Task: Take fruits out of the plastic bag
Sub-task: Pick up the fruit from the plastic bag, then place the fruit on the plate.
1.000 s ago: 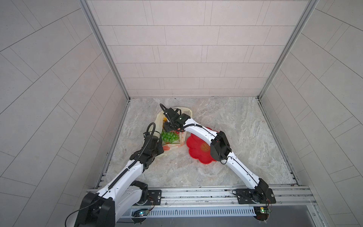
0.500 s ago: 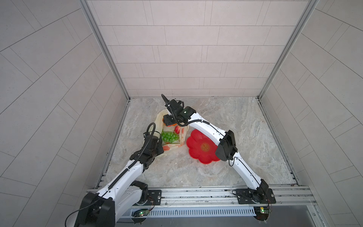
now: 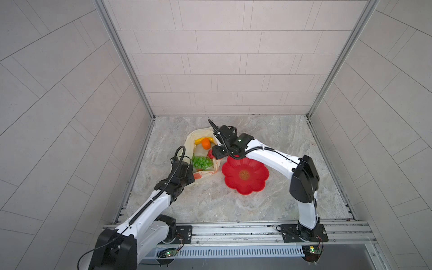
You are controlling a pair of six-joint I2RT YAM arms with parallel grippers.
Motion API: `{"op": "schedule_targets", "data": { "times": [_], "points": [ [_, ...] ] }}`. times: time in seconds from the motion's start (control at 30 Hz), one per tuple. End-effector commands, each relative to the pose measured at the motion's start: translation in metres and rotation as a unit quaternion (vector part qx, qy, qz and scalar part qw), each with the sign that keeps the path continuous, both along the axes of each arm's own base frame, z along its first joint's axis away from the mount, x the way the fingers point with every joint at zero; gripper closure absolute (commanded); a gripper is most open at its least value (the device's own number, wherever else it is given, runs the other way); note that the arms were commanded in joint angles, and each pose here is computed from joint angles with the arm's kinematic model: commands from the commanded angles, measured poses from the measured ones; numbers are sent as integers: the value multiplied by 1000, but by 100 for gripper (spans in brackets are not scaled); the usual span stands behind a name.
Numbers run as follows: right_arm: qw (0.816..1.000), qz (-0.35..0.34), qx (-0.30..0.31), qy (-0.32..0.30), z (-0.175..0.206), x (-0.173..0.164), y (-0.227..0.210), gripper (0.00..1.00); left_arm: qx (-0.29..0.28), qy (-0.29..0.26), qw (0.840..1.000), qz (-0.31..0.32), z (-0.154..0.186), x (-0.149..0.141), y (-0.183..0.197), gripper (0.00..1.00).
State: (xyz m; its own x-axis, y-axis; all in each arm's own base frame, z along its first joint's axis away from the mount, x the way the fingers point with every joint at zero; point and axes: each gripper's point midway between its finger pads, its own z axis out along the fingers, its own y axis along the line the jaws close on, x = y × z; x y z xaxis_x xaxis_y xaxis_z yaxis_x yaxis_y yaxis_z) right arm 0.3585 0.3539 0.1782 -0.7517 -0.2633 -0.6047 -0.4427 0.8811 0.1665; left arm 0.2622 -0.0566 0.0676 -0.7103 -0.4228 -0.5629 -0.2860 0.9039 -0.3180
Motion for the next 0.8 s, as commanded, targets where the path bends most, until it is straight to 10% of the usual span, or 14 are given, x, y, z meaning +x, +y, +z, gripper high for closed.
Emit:
{"op": "schedule_targets", "data": {
  "times": [0.0, 0.77],
  "points": [
    [998, -37, 15, -53, 4, 4, -25, 46, 5, -12, 1000, -3, 11, 5, -1, 97],
    [983, -127, 33, -129, -87, -6, -86, 48, 10, -17, 1000, -2, 13, 6, 1, 97]
  ]
}}
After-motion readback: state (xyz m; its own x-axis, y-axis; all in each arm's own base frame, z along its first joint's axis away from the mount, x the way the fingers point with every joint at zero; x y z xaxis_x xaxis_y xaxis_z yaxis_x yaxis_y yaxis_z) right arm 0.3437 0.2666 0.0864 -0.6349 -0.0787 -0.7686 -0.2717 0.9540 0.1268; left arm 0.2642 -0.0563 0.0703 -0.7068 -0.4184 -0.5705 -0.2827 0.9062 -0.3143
